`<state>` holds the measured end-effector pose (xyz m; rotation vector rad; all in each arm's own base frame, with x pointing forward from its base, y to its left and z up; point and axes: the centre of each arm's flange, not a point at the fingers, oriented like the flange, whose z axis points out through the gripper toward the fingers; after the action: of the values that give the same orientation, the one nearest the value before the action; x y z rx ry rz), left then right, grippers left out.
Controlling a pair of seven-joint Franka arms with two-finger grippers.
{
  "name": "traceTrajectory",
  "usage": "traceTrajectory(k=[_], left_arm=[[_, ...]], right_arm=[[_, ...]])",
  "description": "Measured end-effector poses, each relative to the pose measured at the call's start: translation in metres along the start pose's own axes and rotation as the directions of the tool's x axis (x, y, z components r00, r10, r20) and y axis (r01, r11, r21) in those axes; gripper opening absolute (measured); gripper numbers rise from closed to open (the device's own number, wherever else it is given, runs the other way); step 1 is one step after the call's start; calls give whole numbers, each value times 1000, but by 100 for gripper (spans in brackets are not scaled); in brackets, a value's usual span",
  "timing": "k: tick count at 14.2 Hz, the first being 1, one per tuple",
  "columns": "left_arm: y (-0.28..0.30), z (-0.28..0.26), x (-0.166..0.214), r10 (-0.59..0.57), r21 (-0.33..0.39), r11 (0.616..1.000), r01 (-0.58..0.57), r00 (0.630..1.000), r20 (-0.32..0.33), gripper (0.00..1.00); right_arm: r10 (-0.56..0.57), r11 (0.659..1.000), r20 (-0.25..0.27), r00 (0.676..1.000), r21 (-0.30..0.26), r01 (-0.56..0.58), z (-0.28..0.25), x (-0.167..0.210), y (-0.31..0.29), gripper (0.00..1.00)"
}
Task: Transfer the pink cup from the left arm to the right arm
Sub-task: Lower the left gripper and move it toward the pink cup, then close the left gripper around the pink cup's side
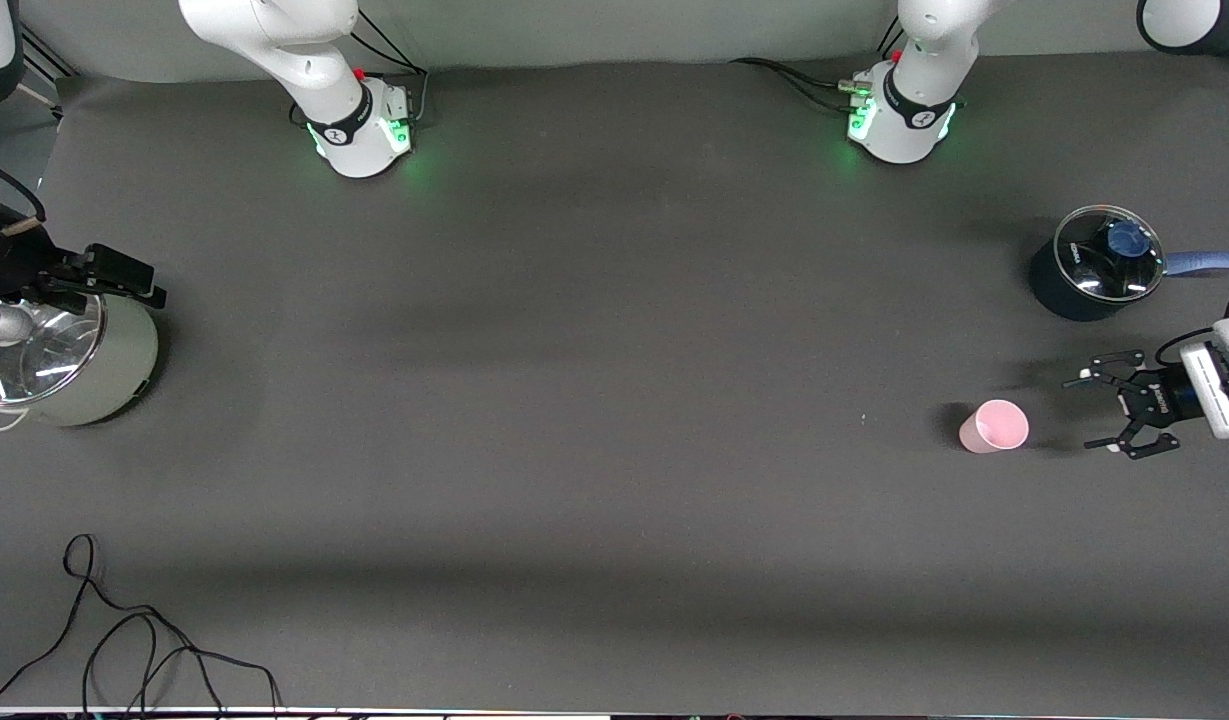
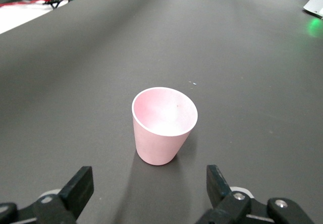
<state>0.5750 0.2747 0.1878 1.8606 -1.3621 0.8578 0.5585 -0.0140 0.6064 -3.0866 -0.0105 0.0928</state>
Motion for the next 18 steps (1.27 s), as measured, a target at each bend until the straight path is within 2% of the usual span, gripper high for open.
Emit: traceTrajectory(k=[8,13,18], left_arm=[[11,61,-67,120,66,992,-110,978,-172,98],[16,78,-88,95,86,993,-78,971,-219,98],[13,86,-84,93,104,992,-69,963,-252,98]], right_arm=[[49,999,11,999,2,-49,0,-3,29,100],[48,999,12,999,2,-48,0,-3,28,100],[48,999,16,999,2,-48,0,-4,28,100]])
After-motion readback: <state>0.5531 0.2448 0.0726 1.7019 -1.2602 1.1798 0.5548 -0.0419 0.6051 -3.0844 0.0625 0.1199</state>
